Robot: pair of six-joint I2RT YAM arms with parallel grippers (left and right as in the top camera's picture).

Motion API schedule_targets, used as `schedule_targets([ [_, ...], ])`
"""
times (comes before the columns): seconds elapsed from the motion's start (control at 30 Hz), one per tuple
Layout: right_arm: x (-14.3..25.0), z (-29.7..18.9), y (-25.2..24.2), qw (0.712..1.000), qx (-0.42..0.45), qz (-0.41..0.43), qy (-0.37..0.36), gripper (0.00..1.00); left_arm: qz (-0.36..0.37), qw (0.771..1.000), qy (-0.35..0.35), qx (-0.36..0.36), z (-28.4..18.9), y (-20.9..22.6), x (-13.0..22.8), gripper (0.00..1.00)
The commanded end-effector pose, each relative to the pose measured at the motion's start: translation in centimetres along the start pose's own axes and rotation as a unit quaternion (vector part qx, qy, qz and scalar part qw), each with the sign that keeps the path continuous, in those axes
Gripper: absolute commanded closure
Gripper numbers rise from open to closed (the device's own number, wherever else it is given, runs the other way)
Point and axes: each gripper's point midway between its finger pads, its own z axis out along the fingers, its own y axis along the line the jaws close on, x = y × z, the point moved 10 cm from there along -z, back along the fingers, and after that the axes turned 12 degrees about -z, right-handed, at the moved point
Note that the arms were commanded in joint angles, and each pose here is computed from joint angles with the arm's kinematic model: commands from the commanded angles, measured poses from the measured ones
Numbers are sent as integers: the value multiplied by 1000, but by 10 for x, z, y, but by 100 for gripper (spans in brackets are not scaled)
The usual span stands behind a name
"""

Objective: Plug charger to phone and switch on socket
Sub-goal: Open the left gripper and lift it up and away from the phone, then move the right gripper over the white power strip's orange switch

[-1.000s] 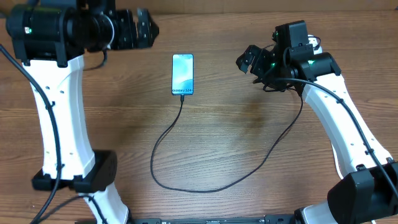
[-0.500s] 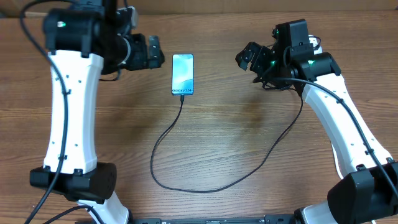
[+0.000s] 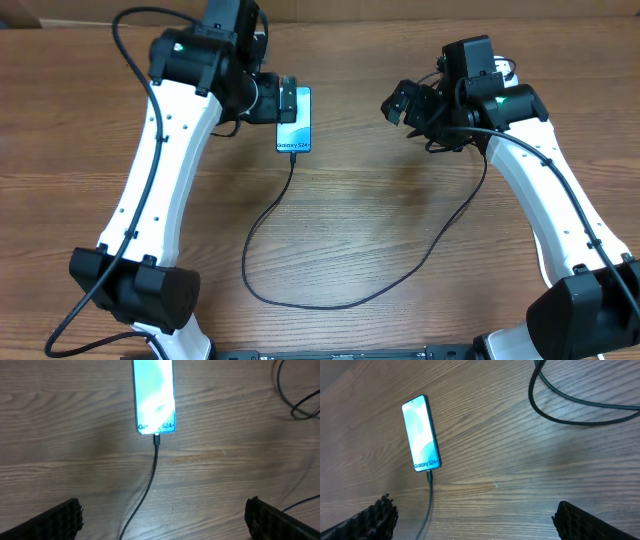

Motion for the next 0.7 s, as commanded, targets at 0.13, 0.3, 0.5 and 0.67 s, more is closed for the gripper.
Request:
schedule_targets([
  [0.13,-11,-6,-12,1000,15,8,-19,0,2,998,-61,23,-32,11,29,1],
  [0.3,-16,-9,-27,999,24,26,-25,0,3,991,-127,29,-46,25,48,0],
  [0.5,-23,-17,-56,997,44,64,-30,0,-4,986,-163,20,-53,35,59,0],
  [0.67,-33,-31,-90,991,63,106,-49,0,-5,986,-166,13,-52,36,58,0],
])
